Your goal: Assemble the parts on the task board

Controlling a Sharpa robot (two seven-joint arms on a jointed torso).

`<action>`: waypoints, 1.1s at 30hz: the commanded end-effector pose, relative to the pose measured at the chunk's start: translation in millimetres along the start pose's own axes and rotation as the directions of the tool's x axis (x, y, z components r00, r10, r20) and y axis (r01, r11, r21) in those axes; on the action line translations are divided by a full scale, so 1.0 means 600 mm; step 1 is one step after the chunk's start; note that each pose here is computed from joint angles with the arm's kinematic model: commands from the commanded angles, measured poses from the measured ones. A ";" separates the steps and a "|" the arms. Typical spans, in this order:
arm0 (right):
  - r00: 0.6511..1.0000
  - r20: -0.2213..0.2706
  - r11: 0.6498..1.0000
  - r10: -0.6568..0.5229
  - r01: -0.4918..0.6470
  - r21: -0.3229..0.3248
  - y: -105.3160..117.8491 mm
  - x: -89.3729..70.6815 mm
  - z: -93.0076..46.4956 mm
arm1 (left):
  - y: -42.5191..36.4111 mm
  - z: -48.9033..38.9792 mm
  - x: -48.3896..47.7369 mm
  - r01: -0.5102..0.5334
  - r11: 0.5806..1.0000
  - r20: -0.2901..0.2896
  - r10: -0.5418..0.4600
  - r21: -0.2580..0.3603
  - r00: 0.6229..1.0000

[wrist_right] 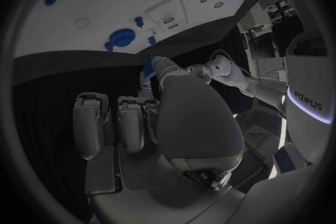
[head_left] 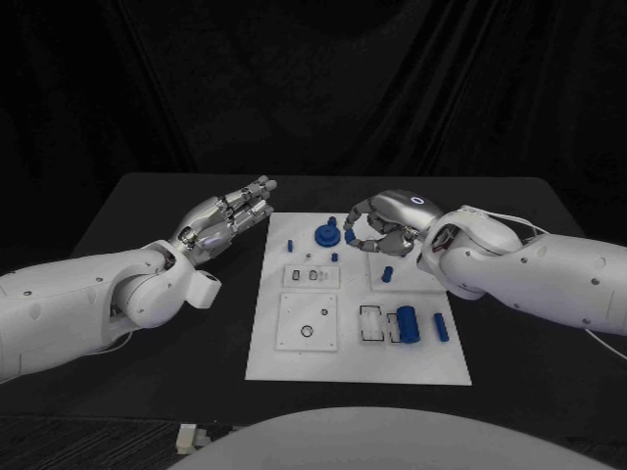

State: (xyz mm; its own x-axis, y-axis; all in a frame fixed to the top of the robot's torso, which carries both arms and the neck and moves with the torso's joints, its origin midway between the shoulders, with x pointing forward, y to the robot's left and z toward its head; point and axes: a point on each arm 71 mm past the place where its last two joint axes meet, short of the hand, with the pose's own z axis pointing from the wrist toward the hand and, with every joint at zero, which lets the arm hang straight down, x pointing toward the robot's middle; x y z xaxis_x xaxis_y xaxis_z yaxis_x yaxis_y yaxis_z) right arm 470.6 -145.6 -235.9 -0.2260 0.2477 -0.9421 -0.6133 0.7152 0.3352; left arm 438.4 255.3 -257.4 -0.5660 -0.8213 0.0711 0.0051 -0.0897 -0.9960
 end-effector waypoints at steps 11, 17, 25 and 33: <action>0.988 -0.141 0.998 -0.059 0.055 -0.031 0.037 0.073 0.022 | -0.001 0.003 0.003 0.007 1.000 -0.008 -0.006 0.015 1.000; 0.986 -0.152 0.997 -0.070 0.066 -0.032 0.043 0.081 0.026 | 0.000 0.003 0.002 0.002 1.000 -0.002 -0.002 0.017 1.000; 0.983 -0.167 0.997 -0.075 0.073 -0.018 0.043 0.084 0.028 | 0.000 0.004 0.001 -0.006 1.000 0.007 0.005 0.021 1.000; 0.979 -0.191 0.997 -0.077 0.078 -0.004 0.040 0.088 0.029 | 0.001 0.004 0.002 -0.002 1.000 0.004 0.002 0.019 1.000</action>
State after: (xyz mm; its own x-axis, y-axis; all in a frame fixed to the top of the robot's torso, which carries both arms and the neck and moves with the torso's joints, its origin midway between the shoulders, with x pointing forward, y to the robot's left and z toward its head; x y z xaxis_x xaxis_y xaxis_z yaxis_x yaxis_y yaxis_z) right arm 457.1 -103.0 -274.1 -0.3052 0.0888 -0.9481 -0.6485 0.7097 0.2753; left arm 440.0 254.4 -259.0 -0.5627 -0.8239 0.0673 0.0077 -0.0866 -0.9962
